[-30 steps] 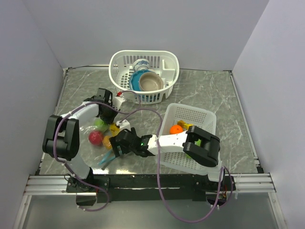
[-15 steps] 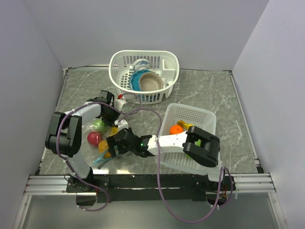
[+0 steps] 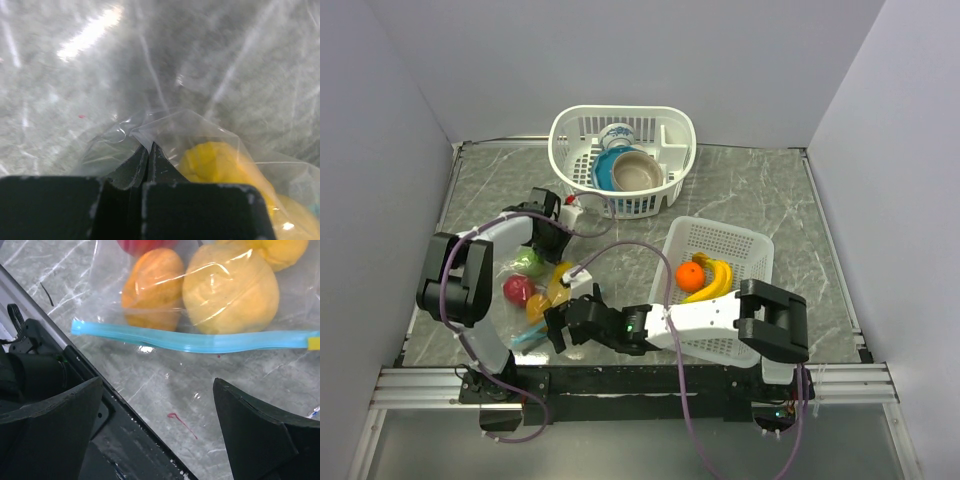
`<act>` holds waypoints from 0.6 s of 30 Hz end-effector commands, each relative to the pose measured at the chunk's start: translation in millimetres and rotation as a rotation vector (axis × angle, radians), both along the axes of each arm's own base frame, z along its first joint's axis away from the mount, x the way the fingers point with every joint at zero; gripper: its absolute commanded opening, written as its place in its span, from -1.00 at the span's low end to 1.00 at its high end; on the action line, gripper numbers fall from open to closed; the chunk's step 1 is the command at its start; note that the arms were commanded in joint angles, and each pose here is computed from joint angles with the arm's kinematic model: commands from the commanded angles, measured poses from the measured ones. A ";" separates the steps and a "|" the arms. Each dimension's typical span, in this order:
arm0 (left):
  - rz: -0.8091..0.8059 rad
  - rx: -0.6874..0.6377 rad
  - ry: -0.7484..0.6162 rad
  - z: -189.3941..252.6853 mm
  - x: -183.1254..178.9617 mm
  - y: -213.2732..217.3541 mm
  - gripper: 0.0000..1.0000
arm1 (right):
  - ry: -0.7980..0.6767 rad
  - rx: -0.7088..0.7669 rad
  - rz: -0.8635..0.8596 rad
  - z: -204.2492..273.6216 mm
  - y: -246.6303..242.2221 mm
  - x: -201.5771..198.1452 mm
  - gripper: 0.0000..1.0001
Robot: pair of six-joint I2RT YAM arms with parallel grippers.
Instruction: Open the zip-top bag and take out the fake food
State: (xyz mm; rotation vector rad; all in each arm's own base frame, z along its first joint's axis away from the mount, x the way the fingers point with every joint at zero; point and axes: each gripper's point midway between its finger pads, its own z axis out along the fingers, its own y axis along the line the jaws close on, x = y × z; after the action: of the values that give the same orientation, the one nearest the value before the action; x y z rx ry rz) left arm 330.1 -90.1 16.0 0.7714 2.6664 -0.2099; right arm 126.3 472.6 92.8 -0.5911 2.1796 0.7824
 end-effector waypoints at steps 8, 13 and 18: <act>0.111 0.131 0.092 -37.3 -7.5 47.7 -0.98 | -0.082 -0.051 -0.013 -13.4 26.0 19.1 0.84; 0.098 0.155 0.102 -42.6 -13.0 54.7 -0.99 | -0.124 -0.103 -0.009 -29.7 28.2 27.8 0.83; 0.091 0.148 0.117 -46.6 -15.5 53.3 -0.98 | -0.157 -0.128 -0.027 -33.1 30.0 41.0 0.85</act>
State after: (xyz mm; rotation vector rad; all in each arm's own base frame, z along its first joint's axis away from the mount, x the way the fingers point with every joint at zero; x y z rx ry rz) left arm 354.5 -65.6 15.7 0.6616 2.6527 -0.1352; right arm 145.0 488.5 34.4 -0.7119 2.1794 0.5778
